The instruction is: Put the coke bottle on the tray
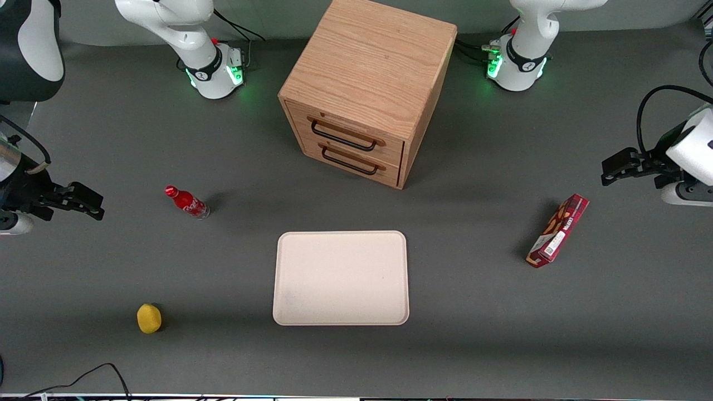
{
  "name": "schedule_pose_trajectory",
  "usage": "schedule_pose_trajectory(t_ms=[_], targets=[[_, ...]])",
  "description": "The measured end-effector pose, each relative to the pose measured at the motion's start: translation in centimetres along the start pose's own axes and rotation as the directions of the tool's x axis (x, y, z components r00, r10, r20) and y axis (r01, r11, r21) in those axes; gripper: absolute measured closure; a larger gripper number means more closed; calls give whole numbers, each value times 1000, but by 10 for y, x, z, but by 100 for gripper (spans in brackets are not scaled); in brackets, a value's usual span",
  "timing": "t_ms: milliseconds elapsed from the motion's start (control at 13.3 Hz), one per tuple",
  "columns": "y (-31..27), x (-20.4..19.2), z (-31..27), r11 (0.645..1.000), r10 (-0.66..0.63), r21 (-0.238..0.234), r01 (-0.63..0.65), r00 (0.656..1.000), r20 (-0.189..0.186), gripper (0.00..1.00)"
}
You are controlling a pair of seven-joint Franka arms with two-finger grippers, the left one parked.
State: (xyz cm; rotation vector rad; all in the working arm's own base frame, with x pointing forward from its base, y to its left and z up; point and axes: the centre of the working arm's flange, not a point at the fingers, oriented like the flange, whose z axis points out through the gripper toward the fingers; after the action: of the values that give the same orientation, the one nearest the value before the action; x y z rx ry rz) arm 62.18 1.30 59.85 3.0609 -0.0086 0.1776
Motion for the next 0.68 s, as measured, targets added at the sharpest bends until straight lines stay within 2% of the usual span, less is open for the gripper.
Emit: schedule_pose_trajectory(t_ms=[677], targets=[[7,3,13,1000,12,0,-12,1000,22,0]])
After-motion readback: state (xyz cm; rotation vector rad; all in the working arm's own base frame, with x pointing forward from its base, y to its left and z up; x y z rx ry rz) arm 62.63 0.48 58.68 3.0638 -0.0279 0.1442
